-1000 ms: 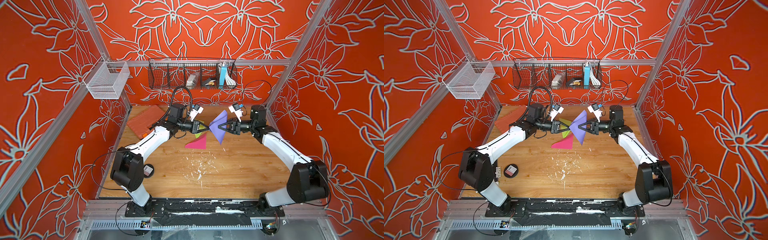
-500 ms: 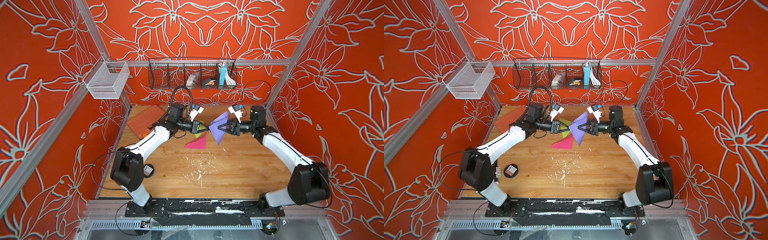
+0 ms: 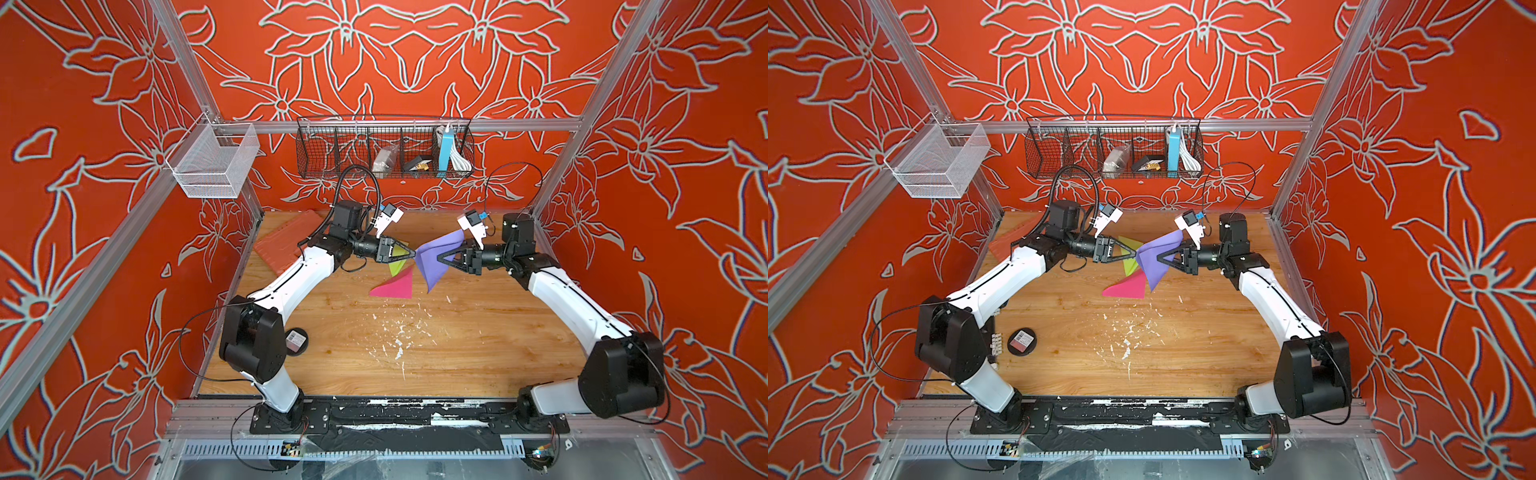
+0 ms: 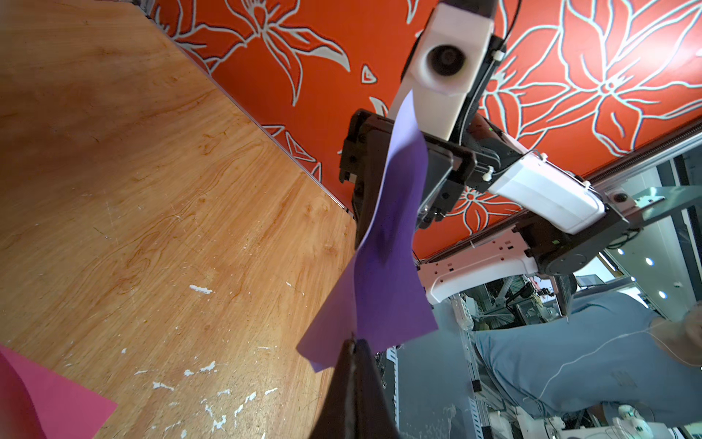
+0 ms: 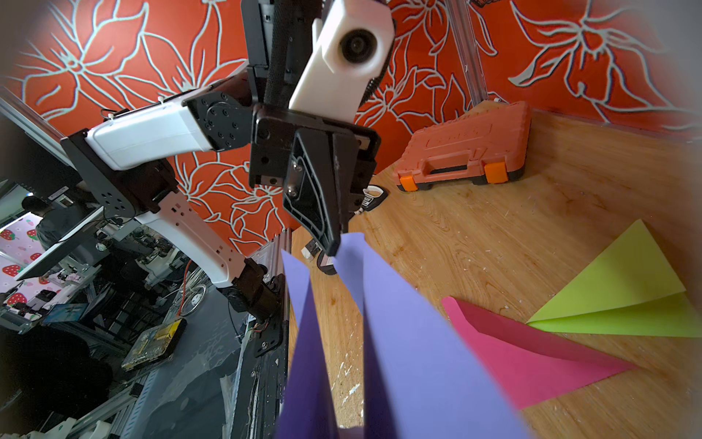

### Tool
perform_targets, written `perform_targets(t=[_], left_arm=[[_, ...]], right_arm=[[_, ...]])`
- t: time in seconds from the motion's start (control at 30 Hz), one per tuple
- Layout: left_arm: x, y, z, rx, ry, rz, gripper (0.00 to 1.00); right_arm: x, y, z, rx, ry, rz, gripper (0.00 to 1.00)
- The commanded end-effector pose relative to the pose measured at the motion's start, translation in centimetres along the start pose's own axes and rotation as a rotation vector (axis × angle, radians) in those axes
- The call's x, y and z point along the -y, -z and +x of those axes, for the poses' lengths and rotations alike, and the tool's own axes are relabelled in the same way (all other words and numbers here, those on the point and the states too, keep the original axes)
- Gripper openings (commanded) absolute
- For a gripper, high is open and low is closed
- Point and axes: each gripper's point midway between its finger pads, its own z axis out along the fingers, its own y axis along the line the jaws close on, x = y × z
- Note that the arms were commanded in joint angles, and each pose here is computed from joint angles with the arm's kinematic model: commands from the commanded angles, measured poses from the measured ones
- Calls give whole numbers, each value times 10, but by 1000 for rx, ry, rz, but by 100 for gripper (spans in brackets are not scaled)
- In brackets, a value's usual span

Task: Fold the square paper diagonally
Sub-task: Place the paper at the center of the board.

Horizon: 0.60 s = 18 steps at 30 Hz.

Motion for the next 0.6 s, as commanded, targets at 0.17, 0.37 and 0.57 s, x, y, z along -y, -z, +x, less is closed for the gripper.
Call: perform_targets(t=[0.17,0.37,0.57], left_arm=[[26,6,4,-26,-62,96,0],[22,5,5,-24,-45,93,0],[19,4,4,-18,-34,91,0]], right_arm=[[-9,-1,-10,32,29,-26,34],[-14,0,-7,43,22,-44,34],[-14,-2,-7,50,6,-53,44]])
